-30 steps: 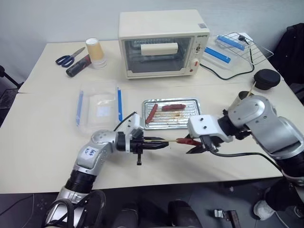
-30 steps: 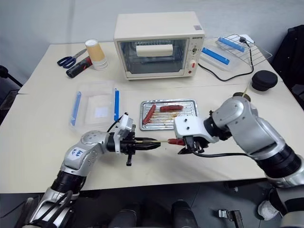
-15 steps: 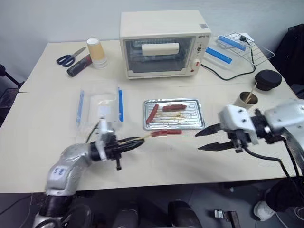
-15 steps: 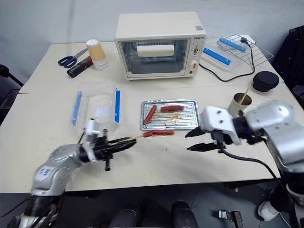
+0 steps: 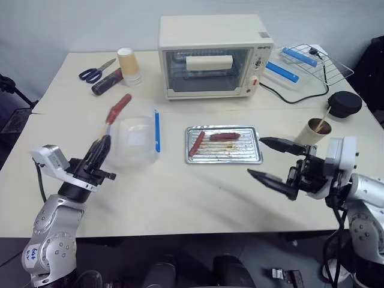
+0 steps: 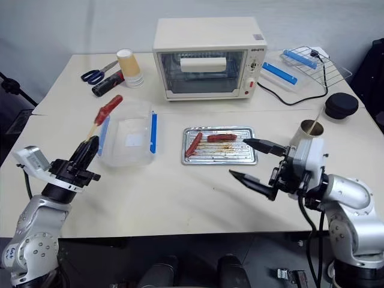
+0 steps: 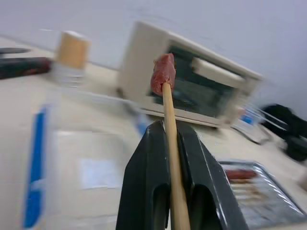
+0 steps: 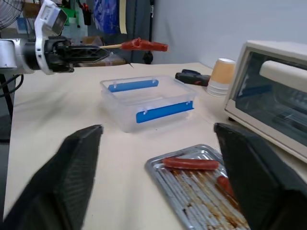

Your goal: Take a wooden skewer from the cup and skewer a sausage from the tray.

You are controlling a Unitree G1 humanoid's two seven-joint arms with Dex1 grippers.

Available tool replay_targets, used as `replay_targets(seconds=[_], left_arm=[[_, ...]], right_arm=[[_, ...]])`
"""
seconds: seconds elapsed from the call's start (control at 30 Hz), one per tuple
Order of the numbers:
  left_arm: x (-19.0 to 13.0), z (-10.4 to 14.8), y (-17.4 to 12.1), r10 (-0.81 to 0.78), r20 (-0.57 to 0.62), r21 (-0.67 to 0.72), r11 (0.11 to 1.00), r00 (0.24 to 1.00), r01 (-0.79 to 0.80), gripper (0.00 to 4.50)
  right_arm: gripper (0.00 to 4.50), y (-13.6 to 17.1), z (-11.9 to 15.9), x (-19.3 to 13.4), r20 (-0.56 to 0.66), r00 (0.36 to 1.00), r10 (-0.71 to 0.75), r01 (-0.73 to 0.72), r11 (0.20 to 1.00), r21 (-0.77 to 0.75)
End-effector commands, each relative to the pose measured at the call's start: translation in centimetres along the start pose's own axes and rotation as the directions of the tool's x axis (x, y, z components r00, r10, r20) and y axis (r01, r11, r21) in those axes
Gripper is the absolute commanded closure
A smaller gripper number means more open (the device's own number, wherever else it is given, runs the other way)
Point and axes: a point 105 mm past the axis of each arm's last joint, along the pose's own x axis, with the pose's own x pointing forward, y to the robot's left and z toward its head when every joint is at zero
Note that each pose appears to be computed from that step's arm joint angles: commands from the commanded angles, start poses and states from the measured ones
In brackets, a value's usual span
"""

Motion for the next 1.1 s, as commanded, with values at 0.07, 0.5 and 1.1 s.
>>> replay_targets(seconds=[0.07,0.5,1.1], left_arm=[[1.4,0.7,1.4,0.176,0.017,0.064,0.982,0.984,-0.176,4.50],[6.2,-3.8,0.8,0.160,-0.159,0.131,0.981,0.974,-0.139,4.50],[-1.1,-1.8,-3.8,-0.531,-0.608,0.289,0.545,0.591,0.787,1.50]], right_arm=[[0.05,-0.7,2.3,0.6,0.100,0.992,-0.072,0.083,0.990,-0.110],[0.05,-1.1,3.0,1.3,0.108,0.990,-0.094,0.109,0.985,-0.135],[0.00,1.0,0.2,-2.2,-0.141,0.989,0.042,-0.051,0.997,-0.059]])
